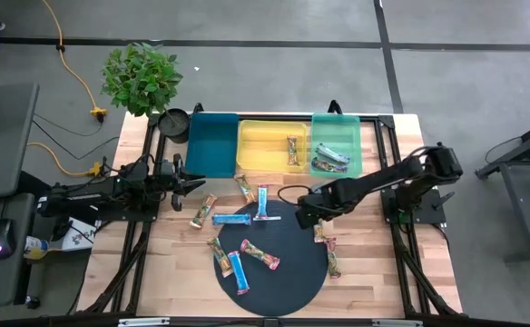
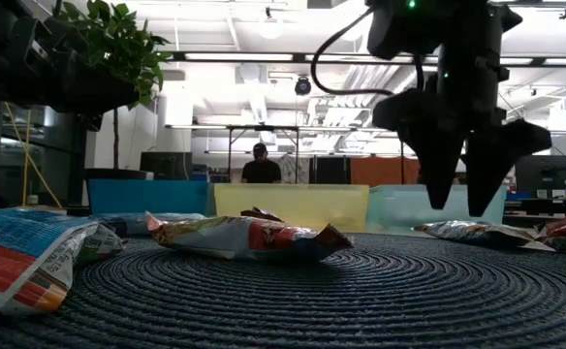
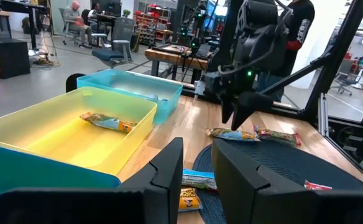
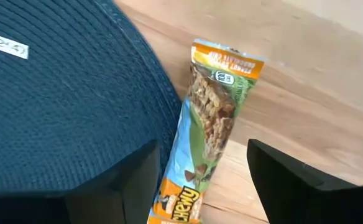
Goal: Pick and place Granola Bars by type
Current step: Put the orange granola bar into the yellow bin
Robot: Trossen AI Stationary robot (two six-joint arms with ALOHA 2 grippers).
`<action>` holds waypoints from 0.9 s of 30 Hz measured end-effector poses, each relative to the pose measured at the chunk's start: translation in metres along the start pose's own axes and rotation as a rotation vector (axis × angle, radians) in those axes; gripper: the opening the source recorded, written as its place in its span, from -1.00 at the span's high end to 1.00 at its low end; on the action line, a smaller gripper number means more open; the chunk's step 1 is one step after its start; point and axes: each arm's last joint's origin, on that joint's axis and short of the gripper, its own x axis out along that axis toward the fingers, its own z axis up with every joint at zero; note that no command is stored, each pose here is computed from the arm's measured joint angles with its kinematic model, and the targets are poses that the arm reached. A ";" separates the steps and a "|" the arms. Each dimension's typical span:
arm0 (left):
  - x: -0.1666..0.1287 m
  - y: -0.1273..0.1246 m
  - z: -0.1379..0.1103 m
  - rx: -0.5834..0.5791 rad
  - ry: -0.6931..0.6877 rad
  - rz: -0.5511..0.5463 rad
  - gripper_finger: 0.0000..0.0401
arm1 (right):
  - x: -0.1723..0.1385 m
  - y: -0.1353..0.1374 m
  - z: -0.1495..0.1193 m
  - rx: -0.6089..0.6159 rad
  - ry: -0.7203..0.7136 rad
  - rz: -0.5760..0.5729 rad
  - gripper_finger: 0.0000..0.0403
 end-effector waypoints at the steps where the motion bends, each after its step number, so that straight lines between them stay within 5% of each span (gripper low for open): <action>1: 0.000 0.000 0.000 0.000 0.000 0.000 0.59 | 0.002 0.001 -0.001 0.001 0.001 -0.002 -0.13; 27: 0.000 0.000 0.000 0.000 0.000 0.000 0.59 | 0.029 0.006 -0.010 0.043 0.087 -0.055 -0.13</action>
